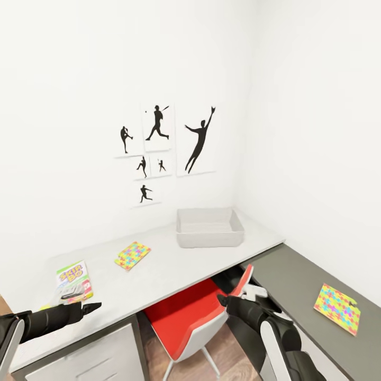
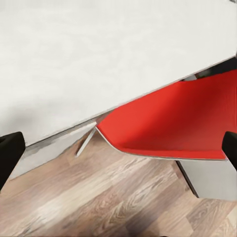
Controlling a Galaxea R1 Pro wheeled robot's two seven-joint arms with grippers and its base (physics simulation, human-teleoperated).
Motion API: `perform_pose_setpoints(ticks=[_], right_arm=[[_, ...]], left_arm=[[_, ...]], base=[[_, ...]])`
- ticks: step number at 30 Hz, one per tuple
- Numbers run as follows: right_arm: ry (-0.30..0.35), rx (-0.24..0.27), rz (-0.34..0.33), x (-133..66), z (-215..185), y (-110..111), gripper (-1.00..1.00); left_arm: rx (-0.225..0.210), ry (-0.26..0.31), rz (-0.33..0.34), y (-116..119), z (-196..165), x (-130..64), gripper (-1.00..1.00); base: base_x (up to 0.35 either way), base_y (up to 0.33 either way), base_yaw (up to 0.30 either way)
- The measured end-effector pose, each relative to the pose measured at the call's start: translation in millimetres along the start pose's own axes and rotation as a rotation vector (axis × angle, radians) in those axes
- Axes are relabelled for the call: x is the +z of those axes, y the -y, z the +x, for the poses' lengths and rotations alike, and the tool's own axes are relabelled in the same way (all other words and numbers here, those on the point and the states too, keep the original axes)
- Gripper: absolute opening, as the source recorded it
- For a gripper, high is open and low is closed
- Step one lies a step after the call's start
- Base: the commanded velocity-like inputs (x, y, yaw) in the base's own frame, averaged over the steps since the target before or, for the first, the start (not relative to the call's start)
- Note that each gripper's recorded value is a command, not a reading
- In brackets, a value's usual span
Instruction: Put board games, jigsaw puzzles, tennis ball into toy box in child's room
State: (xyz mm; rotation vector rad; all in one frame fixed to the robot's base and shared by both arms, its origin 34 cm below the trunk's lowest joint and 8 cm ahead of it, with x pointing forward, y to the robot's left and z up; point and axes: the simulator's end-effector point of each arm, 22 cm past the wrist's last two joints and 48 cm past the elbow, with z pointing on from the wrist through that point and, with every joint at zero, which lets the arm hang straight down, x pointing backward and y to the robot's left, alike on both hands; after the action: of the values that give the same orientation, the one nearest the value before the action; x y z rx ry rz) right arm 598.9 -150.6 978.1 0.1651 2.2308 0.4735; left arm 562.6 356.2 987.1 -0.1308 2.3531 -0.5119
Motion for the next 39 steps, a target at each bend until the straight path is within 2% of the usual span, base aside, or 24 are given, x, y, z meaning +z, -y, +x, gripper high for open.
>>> perform_pose_setpoints(ticks=[8,17,22,25,30,39], right_arm=[[0.001,-0.001,-0.001,0.1,0,0,1.0],[-0.002,0.002,0.0,0.1,0,1,1.0],[0.026,0.003,-0.008,-5.1,-13,-2,1.0],[0.058,0.034,-0.03,-14.0,-30,-5,1.0],[0.038,0.093,-0.07,-18.9,-31,-8,1.0],[0.017,0.115,-0.091,-20.8,-29,-11,1.0]], left_arm=[[0.009,0.009,0.003,0,-2,0.2,1.0],[0.007,0.008,0.002,-2,-2,1.1,1.0],[0.002,0.004,0.003,-3,0,2.0,1.0],[-0.002,0.0,0.004,-3,1,2.7,1.0],[-0.008,-0.004,0.01,-2,2,3.6,1.0],[-0.02,-0.017,0.014,1,4,4.6,1.0]], base=[[0.227,0.004,-0.015],[0.035,0.0,-0.08],[0.005,0.0,-0.093],[0.001,0.0,-0.029],[0.001,0.0,-0.01],[0.0,0.0,-0.002]])
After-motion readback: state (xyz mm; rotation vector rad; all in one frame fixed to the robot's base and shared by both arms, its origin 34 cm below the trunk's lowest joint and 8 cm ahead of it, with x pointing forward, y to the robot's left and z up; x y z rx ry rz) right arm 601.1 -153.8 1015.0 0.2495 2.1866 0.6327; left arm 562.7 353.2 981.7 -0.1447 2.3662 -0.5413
